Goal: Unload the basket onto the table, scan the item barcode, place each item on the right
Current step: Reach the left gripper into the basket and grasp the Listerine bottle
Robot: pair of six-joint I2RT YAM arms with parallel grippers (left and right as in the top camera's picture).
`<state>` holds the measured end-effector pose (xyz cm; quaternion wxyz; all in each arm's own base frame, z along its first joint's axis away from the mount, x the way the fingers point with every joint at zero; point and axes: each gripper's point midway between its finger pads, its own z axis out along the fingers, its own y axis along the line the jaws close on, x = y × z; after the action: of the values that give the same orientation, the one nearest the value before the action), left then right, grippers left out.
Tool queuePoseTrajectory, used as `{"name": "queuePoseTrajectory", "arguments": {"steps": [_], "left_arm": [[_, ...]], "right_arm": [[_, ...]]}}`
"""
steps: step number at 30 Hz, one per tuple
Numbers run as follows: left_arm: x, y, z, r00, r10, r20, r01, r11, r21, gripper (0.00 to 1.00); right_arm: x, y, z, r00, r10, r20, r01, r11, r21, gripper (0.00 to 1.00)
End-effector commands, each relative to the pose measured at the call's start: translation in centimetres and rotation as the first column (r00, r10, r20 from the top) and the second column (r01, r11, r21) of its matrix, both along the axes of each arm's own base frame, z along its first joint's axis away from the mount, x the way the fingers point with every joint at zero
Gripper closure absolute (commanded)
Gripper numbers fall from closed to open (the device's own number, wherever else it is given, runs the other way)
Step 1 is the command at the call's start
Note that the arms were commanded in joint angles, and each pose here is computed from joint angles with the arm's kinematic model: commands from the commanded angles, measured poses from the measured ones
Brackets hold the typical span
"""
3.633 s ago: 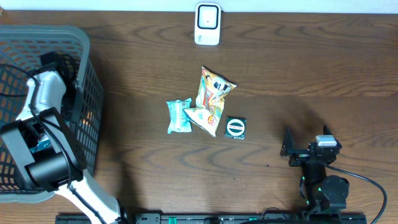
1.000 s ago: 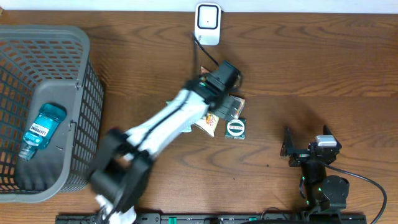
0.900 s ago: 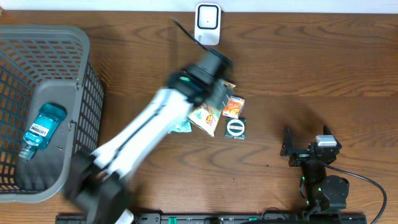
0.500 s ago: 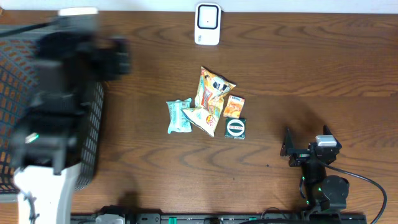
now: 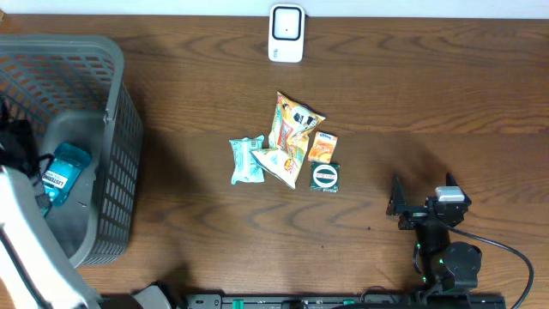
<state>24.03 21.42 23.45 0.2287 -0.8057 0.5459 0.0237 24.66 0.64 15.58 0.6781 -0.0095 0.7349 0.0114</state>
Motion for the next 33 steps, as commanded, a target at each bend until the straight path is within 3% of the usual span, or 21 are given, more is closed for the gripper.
{"name": "queuePoseTrajectory", "arguments": {"steps": [1,7,15,25,33], "left_arm": [[0.7,0.5,-3.4,0.988,0.150,-0.032,-0.152,0.983,-0.102,0.02],[2.3,2.4,-10.1,0.971,0.126,-0.202,-0.158,0.976,-0.148,0.02],[4.1,3.6,-16.7,0.947,0.179,-0.268,-0.234,0.953,-0.192,0.02],[5.0,4.4,-19.4,0.944,0.186,-0.273,-0.243,0.950,-0.194,0.02],[3.7,3.2,-19.8,0.926,0.167,-0.338,-0.254,0.939,-0.232,0.02]], "right_arm": [[0.0,0.4,-0.1,1.000,0.018,-0.002,-0.018,1.000,-0.011,0.01],[0.0,0.4,-0.1,1.000,0.018,-0.002,-0.018,1.000,-0.011,0.01],[0.0,0.4,-0.1,1.000,0.018,-0.002,-0.018,1.000,-0.011,0.01],[0.0,0.4,-0.1,1.000,0.018,-0.002,-0.018,1.000,-0.011,0.01],[0.0,0.4,-0.1,1.000,0.018,-0.002,-0.018,1.000,-0.011,0.01]]}}
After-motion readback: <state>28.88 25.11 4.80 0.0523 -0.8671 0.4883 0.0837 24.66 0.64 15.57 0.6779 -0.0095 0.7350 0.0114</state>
